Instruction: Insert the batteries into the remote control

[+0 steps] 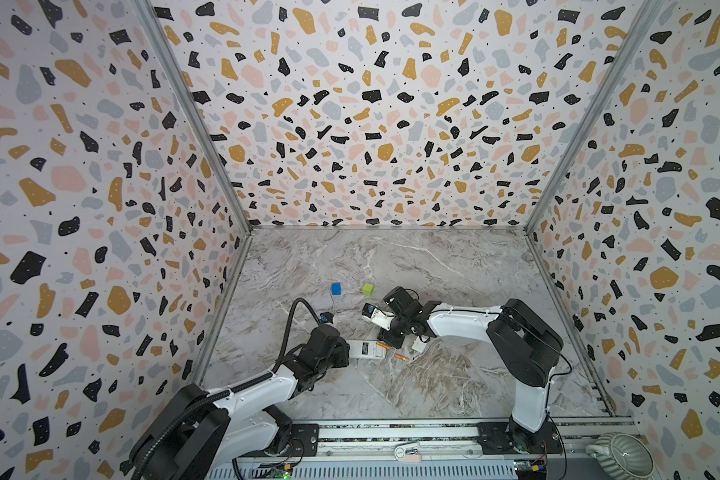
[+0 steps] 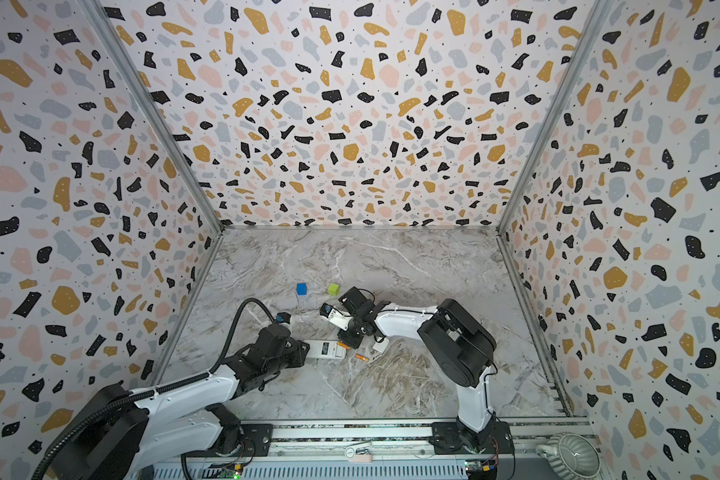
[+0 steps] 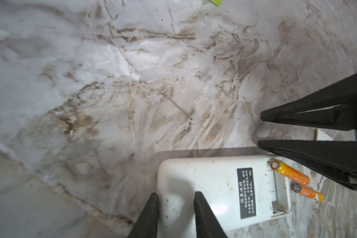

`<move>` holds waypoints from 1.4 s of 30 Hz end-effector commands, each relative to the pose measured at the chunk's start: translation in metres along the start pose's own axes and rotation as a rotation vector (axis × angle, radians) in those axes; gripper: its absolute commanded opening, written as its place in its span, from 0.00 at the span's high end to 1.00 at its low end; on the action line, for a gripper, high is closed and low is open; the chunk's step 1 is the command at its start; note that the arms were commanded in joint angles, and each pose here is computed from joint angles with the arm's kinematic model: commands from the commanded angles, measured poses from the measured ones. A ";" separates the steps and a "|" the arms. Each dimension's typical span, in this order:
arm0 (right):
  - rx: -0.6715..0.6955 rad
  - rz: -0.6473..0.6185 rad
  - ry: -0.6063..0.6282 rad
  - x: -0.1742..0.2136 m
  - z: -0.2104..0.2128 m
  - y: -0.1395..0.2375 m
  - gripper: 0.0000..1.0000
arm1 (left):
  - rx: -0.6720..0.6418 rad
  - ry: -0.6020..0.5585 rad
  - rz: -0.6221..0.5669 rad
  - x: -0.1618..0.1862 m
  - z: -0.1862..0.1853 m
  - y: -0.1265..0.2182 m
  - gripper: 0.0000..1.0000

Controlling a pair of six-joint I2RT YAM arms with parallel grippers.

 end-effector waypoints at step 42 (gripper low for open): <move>-0.018 0.086 0.244 0.013 0.039 0.014 0.86 | -0.012 -0.024 0.083 0.021 0.006 -0.003 0.69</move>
Point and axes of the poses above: each gripper's point midway between its finger pads, its own y axis back along the fingers, its own z axis along the line the jaws close on, x = y × z, the point moved 7 cm from there along y, back along the fingers, and after that the axes turned 14 degrees about -y, right-handed, at the moved point
